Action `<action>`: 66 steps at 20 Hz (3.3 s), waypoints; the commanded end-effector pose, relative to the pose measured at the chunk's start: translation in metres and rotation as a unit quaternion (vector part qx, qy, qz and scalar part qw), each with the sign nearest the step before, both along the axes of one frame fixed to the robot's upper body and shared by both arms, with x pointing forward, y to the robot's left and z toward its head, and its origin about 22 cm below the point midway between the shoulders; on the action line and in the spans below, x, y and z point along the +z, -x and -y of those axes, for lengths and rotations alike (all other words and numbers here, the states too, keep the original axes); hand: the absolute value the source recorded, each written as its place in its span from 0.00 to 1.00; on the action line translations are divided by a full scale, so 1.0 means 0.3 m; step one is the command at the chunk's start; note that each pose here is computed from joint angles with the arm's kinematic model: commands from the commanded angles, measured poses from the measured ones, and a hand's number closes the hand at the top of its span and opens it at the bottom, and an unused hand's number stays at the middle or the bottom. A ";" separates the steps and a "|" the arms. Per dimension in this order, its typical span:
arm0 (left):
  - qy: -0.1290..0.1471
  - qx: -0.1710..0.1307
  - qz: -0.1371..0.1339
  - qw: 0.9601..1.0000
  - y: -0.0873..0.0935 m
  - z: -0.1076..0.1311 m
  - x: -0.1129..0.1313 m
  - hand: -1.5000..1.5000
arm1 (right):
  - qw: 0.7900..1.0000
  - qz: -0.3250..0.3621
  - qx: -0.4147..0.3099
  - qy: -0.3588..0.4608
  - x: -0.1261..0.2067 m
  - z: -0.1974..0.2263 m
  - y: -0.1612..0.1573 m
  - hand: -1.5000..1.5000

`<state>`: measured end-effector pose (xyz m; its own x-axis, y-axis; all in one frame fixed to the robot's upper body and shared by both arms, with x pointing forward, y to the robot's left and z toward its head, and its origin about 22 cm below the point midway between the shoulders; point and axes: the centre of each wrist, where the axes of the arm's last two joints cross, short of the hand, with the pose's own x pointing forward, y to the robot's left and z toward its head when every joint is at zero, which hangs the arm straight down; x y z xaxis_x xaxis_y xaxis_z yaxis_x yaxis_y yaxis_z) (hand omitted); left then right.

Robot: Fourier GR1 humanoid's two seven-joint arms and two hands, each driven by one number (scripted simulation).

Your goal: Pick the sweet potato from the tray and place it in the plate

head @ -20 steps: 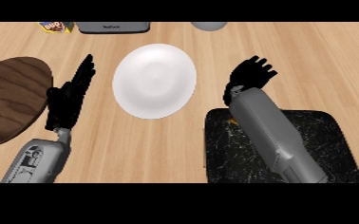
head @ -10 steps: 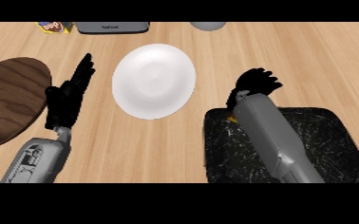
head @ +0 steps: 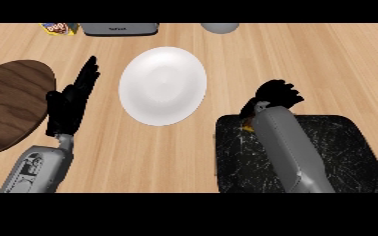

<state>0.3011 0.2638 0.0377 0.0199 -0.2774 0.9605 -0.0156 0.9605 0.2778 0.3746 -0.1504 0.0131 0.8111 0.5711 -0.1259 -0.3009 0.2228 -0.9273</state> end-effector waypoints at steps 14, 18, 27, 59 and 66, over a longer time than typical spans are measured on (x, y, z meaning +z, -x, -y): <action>0.004 -0.012 0.003 1.000 0.031 0.056 -0.015 0.50 | 0.993 -0.042 -0.062 0.097 -0.027 0.051 0.136 1.00; 0.003 0.000 0.003 1.000 -0.012 0.022 -0.022 0.50 | 0.990 -0.024 -0.052 0.129 -0.001 0.089 0.125 1.00; 0.008 -0.036 0.010 0.999 -0.008 0.076 0.020 0.50 | 0.883 0.148 0.439 -0.070 0.197 0.078 0.048 1.00; -0.003 -0.034 0.013 0.999 -0.041 0.085 0.029 0.50 | 0.630 0.261 0.684 -0.258 0.268 -0.308 -0.168 1.00; 0.002 -0.051 0.015 0.999 -0.057 0.094 0.017 0.50 | 0.693 0.212 0.641 -0.253 0.184 -0.314 -0.156 1.00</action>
